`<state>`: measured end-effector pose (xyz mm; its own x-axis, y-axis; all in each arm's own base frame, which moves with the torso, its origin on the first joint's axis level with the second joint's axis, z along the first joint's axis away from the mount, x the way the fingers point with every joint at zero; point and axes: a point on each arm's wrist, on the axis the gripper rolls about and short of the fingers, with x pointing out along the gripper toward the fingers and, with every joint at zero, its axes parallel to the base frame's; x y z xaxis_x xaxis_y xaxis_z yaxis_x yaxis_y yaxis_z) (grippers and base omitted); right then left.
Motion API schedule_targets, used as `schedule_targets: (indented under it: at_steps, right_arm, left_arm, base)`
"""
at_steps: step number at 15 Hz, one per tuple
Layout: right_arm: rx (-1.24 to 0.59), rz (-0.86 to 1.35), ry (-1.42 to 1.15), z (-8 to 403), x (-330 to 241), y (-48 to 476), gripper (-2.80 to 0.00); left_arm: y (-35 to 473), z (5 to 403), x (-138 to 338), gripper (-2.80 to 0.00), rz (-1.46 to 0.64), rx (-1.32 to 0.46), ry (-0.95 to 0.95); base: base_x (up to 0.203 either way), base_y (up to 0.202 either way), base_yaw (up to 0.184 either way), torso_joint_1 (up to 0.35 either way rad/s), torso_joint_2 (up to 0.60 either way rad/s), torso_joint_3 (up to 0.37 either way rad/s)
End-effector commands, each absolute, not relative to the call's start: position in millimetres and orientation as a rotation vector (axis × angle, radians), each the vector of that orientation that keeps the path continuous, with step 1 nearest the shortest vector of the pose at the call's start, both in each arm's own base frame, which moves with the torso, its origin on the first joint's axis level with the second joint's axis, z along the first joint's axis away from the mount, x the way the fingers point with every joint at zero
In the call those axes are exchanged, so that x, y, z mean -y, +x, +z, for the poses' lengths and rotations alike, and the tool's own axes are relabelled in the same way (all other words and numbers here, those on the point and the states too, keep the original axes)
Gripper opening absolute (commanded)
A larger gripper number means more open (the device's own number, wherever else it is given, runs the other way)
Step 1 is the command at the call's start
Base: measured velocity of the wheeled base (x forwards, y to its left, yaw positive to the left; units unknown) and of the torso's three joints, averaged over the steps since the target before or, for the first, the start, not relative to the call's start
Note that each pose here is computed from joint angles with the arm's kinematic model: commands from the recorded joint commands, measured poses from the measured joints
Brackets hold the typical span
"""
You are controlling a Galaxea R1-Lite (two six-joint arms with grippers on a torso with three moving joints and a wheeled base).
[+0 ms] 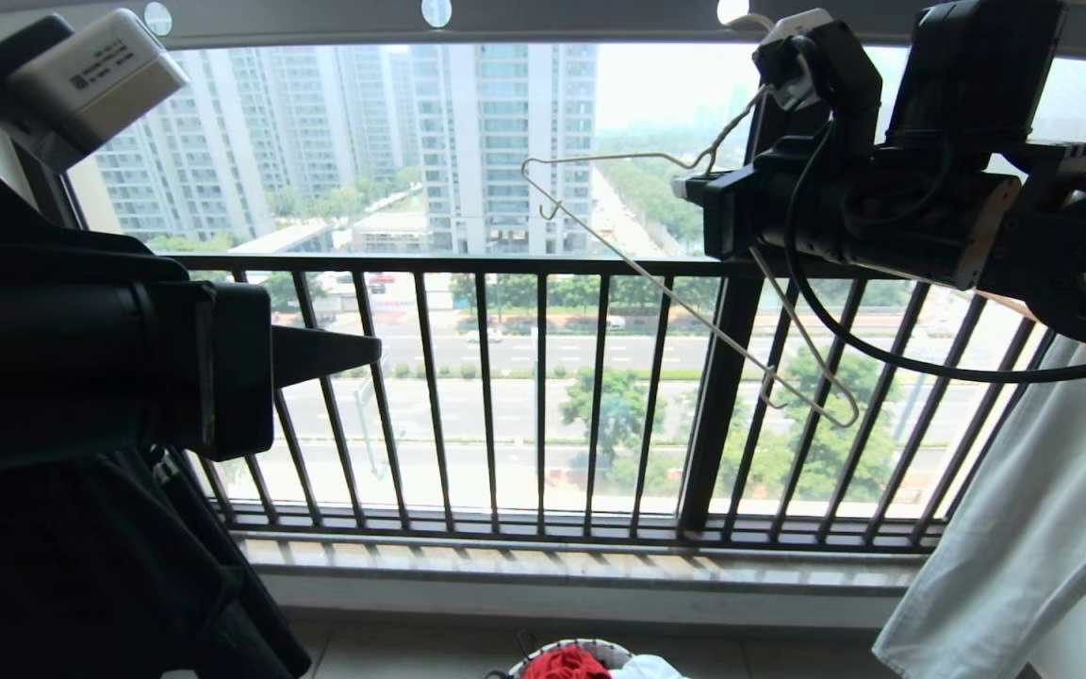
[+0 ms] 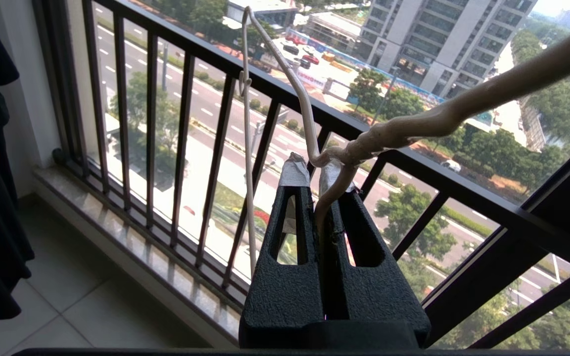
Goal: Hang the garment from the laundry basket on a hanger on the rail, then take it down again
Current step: Hang the clothes rack on the clothesline
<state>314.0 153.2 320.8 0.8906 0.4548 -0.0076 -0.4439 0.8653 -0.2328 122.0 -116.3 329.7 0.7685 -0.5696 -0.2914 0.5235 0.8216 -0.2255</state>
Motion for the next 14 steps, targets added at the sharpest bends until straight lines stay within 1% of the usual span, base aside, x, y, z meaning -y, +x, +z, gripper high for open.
schedule_targets:
  at_steps: [1,2,3,10,14]
  right_arm:
    - [0.05,0.477,-0.237,327,-154,311,-2.8]
    - [0.049,0.476,-0.245,327,-154,309,-2.8]
    - [0.049,0.471,-0.249,327,-155,309,0.0]
    - [0.061,0.46,-0.238,333,-152,298,0.0]
    - [0.079,0.481,-0.217,342,-136,256,0.0]
  left_arm:
    - [121,330,116,-2.8,-0.594,-0.357,-0.136]
    - [121,331,115,-2.8,-0.594,-0.355,-0.137]
    - [121,331,115,-2.8,-0.594,-0.354,-0.138]
    - [119,332,113,-2.8,-0.596,-0.348,-0.138]
    - [119,332,113,-2.8,-0.597,-0.347,-0.135]
  base:
    - [0.0,0.0,0.0,0.0,0.0,0.0]
    - [0.0,0.0,0.0,0.0,0.0,0.0]
    - [0.0,0.0,0.0,0.0,0.0,0.0]
    - [0.0,0.0,0.0,0.0,0.0,0.0]
    - [0.0,0.0,0.0,0.0,0.0,0.0]
